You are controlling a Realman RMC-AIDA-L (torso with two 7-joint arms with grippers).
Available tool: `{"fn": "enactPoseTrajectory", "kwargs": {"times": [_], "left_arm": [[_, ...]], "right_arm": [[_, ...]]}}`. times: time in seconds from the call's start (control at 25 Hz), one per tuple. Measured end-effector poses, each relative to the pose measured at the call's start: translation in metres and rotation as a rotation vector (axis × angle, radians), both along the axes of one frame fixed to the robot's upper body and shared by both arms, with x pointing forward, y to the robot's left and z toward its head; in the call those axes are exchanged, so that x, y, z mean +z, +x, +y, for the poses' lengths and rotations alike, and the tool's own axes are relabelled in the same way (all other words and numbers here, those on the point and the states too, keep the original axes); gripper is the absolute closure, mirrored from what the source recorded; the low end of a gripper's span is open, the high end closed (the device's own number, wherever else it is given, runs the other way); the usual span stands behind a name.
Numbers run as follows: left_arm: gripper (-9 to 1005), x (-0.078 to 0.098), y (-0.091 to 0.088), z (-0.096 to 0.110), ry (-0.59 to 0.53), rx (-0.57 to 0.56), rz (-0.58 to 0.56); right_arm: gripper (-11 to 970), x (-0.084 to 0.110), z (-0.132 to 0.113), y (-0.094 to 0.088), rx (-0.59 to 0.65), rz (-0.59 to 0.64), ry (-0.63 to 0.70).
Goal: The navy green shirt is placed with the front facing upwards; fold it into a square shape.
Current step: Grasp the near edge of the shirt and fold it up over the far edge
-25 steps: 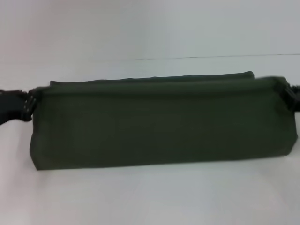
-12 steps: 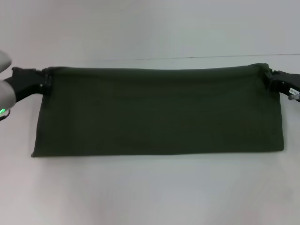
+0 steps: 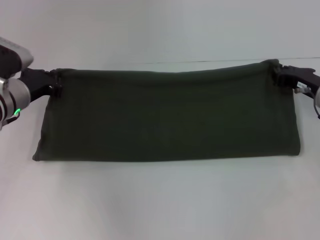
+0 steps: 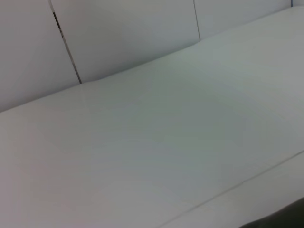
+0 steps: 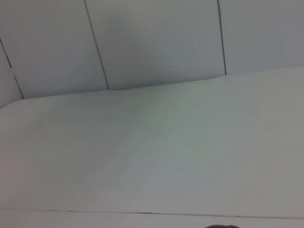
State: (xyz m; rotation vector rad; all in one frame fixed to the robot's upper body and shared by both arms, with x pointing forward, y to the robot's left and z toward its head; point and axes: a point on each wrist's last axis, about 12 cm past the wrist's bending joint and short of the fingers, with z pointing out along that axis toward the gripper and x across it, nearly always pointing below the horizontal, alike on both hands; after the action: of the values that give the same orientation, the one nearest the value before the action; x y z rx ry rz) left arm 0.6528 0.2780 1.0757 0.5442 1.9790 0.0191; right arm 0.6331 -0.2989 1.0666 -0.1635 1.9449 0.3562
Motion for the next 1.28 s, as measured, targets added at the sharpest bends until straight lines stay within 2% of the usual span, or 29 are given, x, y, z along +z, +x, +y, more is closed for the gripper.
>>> {"fn": "enactPoseTrajectory", "kwargs": {"times": [0.36,0.64,0.84,1.24,1.28], "left_arm": [[949,-0.005,-0.001,-0.007,0.025,0.002,0.012],[949,-0.006,-0.001,-0.011,0.028,0.002,0.013],[948,-0.005,0.001,-0.010,-0.018,0.049,0.002],[527,-0.007,-0.003,-0.004,-0.045,0.083,-0.029],[487,-0.006,-0.002,-0.003,-0.051,0.089,-0.033]], "right_arm": [[902,-0.002,0.012,0.009,-0.006,0.034,-0.048],[835,0.001,0.014,0.012,-0.003,0.032,-0.055],[774,0.001,0.015,0.014,-0.008,0.036,-0.064],[557,0.003,0.013,0.017,-0.026,0.033,-0.080],[507,0.004,0.013,0.018,-0.031,0.030,-0.081]]}}
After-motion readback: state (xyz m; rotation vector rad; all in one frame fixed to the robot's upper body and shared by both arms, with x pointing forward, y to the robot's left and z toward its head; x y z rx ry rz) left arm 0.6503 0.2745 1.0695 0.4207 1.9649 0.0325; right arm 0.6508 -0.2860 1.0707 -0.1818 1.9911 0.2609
